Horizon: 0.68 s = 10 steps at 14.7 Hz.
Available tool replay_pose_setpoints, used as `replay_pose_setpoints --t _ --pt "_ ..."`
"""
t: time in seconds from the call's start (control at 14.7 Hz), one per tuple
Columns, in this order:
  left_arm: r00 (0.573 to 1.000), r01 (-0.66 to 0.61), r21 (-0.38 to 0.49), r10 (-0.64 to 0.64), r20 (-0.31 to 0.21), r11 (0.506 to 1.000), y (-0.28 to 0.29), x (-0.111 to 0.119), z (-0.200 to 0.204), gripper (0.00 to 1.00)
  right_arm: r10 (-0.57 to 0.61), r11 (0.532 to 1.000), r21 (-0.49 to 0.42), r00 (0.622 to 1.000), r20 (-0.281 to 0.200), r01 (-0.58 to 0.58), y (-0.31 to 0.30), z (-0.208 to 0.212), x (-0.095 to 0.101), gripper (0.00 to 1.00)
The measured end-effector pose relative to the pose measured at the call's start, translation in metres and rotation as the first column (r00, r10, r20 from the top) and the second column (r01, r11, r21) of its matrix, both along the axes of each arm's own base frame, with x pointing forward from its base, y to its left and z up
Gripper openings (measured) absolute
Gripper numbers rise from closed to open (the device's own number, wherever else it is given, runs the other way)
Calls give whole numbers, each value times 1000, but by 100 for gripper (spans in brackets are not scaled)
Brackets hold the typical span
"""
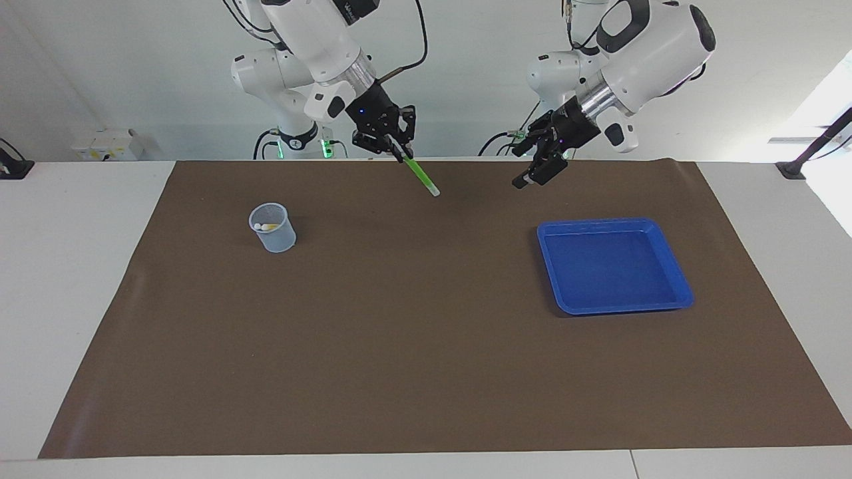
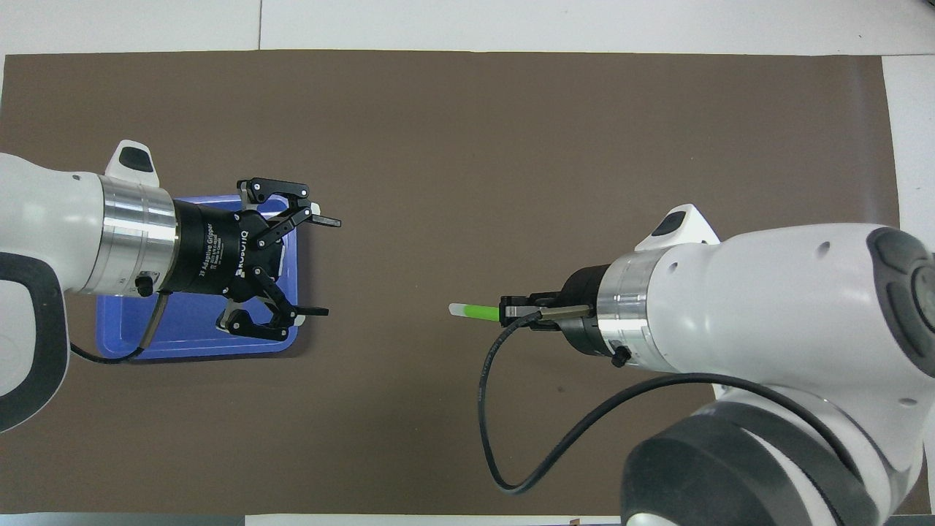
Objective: Right arm passes pens to left for tray arrangement
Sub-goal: 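Lift the green pen with the right gripper while the left gripper approaches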
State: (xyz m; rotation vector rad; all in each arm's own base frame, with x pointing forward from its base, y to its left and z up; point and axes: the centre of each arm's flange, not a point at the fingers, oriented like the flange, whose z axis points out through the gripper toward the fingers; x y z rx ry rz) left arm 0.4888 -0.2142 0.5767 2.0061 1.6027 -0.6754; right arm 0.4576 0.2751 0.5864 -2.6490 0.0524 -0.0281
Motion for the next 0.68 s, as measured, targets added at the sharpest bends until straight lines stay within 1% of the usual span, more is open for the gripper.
replay_pose_setpoints --t 0.07,0.27,0.48,0.55,0.68 --pt "999 -27 -28 26 -26 999 -1 0 -9 100 -33 999 9 999 -4 33 6 0 -2 19" --pt "993 -91 -86 84 -79 992 -5 -1 -30 100 -112 993 34 994 -17 112 28 3 -11 19" --pt "980 -162 -151 141 -141 975 -10 -4 -51 100 -163 985 62 987 -6 163 38 6 -14 19" --pt "976 -182 -161 158 -149 970 -11 -4 -57 100 -167 984 64 986 -6 167 40 5 -14 19" --pt "977 -182 -176 159 -141 967 -19 -6 -64 100 -175 982 76 984 3 175 47 4 -18 19"
